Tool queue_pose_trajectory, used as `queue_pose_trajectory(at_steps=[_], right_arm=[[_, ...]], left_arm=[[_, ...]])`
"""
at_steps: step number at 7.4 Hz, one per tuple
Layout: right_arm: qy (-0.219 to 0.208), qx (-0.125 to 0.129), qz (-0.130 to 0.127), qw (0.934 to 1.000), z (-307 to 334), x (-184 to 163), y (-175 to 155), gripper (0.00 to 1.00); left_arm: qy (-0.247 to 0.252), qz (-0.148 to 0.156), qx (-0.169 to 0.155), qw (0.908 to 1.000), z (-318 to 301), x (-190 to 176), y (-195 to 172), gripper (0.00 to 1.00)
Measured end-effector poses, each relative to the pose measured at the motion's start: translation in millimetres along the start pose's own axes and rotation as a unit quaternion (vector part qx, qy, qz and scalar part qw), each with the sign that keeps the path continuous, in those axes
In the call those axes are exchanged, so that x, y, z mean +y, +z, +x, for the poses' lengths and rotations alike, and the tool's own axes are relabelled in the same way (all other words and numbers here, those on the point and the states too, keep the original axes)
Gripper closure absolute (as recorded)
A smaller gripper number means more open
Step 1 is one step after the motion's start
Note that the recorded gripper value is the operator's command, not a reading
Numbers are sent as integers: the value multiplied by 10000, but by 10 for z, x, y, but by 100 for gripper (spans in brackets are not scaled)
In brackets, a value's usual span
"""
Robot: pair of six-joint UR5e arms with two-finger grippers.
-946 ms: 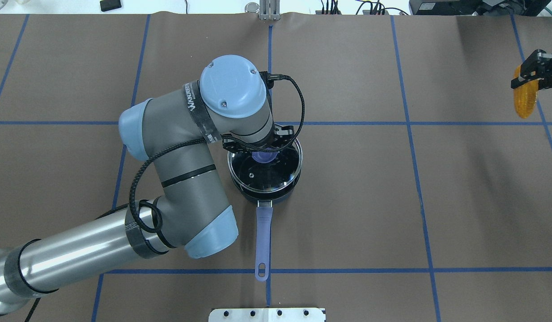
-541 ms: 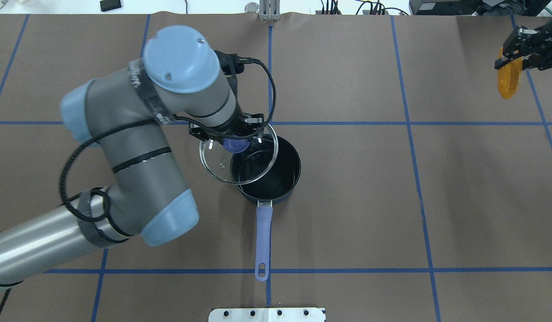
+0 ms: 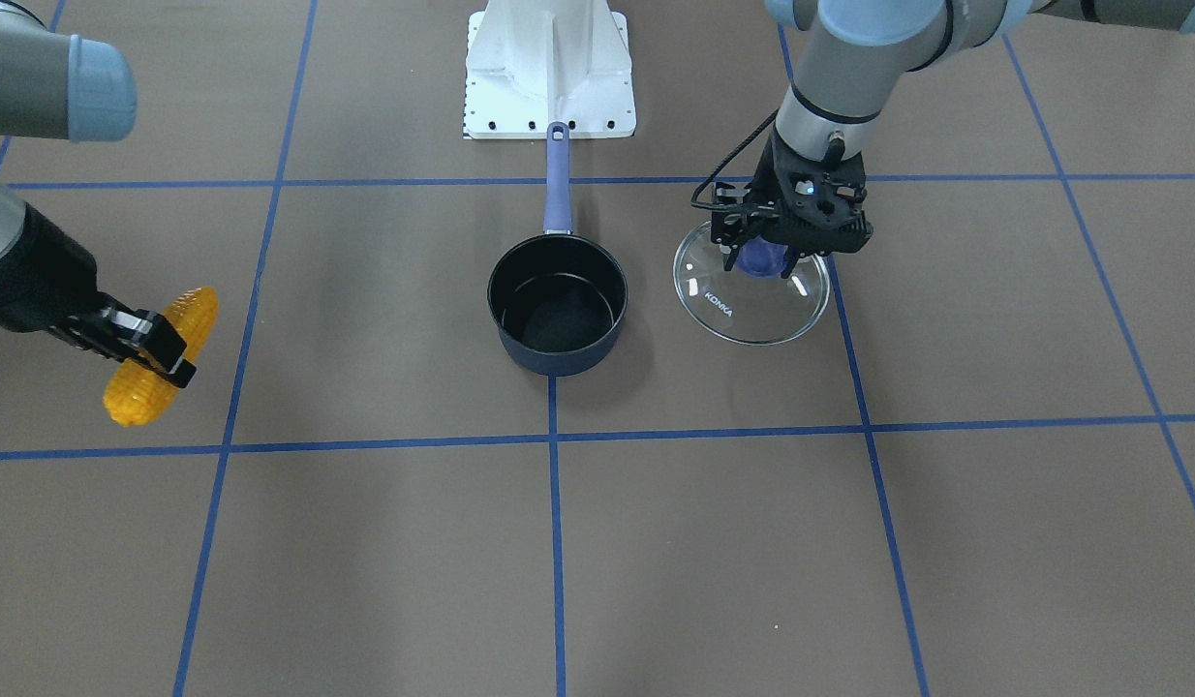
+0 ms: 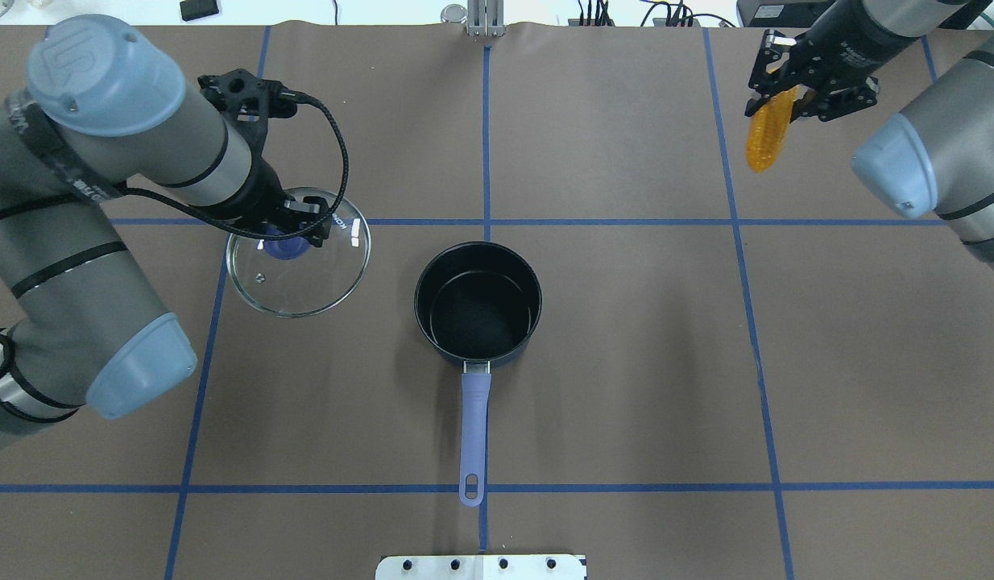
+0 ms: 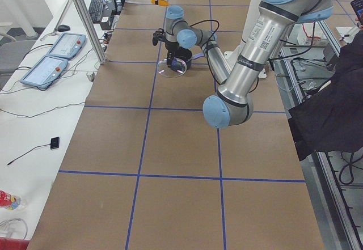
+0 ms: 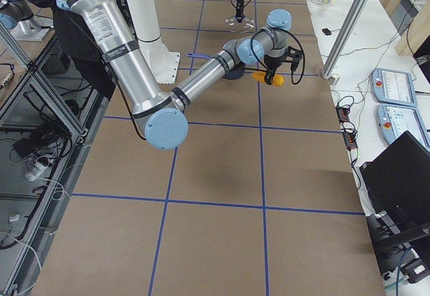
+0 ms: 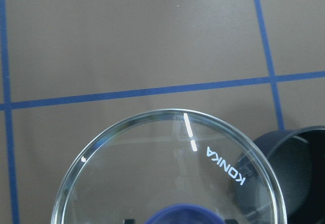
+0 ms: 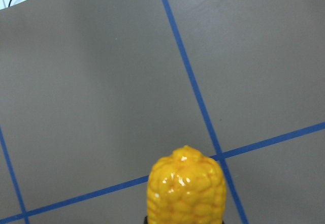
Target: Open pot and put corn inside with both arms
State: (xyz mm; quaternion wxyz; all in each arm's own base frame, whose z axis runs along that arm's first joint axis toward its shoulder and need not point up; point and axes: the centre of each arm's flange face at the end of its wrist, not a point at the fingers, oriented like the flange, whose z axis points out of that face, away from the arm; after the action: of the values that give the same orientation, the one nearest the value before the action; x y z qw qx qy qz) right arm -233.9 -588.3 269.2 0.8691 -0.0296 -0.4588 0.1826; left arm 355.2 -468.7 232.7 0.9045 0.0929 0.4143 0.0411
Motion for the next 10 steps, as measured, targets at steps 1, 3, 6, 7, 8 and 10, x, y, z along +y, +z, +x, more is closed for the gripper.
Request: queue_pose_trajectory(at_steps=[1, 3, 6, 7, 8, 10], right_arm=[[7, -53, -18, 10000, -239, 160, 42, 69], [-2, -103, -17, 9999, -633, 469, 161, 69], [-108, -72, -67, 9999, -1131, 1071, 511, 69], [-115, -65, -90, 9999, -1269, 1281, 621, 69], [-127, -51, -105, 9999, -1393, 1486, 722, 69], [-187, 34, -108, 9998, -1602, 1890, 922, 69]], left_arm=[[74, 5, 48, 10000, -304, 83, 88, 58], [272, 81, 83, 9996, -978, 285, 285, 58], [649, 54, -80, 9978, -1954, 479, 420, 58], [734, 73, -81, 9972, -2224, 534, 498, 59], [796, 95, -22, 9968, -2463, 603, 602, 58], [860, 134, 106, 9961, -2849, 766, 794, 58]])
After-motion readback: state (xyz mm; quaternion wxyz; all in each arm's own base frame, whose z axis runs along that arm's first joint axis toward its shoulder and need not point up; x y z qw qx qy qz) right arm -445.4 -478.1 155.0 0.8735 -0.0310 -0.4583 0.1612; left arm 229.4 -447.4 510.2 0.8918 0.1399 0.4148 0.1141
